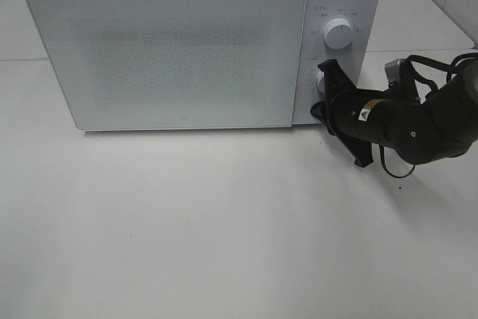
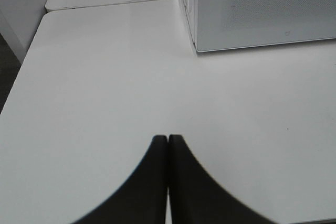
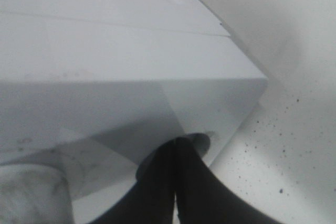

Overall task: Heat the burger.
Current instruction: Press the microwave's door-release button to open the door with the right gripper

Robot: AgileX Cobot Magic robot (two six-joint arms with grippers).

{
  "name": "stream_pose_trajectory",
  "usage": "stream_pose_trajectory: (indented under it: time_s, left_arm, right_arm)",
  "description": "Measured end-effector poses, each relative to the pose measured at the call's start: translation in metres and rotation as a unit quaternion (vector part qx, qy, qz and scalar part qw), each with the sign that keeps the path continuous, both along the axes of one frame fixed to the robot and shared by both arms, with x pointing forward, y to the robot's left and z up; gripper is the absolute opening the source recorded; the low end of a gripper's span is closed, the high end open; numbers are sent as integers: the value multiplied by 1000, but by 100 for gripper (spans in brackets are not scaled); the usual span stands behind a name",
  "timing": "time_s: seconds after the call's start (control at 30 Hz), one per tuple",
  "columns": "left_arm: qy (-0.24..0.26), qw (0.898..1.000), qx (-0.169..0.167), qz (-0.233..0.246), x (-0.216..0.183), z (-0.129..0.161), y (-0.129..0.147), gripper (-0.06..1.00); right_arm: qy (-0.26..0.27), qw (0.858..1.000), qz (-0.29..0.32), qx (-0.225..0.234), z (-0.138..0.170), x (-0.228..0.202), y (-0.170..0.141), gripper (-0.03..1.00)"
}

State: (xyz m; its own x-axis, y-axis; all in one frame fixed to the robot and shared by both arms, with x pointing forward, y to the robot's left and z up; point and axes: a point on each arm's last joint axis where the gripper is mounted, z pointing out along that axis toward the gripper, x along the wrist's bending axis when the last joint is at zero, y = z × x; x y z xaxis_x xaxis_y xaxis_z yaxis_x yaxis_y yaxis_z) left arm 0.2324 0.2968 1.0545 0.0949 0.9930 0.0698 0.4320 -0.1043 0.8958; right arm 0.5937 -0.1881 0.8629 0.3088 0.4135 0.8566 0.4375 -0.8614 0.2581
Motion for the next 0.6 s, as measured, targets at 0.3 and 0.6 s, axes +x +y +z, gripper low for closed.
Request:
stream_pose_trajectory:
  time_s: [0.3, 0.6]
  left_arm:
    - [0, 1000, 0, 0, 0, 0, 0, 0]
    - [0, 1000, 0, 0, 0, 0, 0, 0]
  right_arm:
    - [15, 1000, -5, 3, 1, 2, 0, 0]
    - [52, 997, 33, -49, 25, -1, 1, 2]
